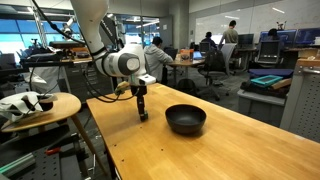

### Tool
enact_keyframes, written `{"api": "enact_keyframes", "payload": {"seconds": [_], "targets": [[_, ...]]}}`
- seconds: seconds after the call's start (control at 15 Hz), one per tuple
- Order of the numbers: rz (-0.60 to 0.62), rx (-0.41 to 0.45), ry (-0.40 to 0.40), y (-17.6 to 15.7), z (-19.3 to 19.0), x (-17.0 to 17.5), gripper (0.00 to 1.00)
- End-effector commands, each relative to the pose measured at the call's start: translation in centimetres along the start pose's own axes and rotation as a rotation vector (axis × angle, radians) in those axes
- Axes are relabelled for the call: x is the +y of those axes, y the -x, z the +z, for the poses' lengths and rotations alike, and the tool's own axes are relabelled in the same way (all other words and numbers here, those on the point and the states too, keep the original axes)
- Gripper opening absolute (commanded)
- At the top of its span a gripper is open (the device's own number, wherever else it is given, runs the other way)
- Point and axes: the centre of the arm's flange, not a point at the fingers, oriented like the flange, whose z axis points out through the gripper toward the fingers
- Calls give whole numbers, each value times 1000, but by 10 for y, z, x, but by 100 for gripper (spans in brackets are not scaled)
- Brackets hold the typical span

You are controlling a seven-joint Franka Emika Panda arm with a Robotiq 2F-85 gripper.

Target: Place the green block inside the bowl

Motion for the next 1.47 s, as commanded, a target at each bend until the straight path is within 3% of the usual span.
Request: {"api": "enact_keyframes", "payload": {"seconds": [0.0, 0.13, 0.6, 1.0, 1.4], "targets": [[-6, 48, 12, 0, -3, -11, 35], [-10, 66, 15, 3, -10, -13, 23], [31, 114, 15, 3, -34, 13, 21], [79, 158, -21, -32, -88, 66, 21], [95, 197, -77, -91, -139, 128, 21]]}}
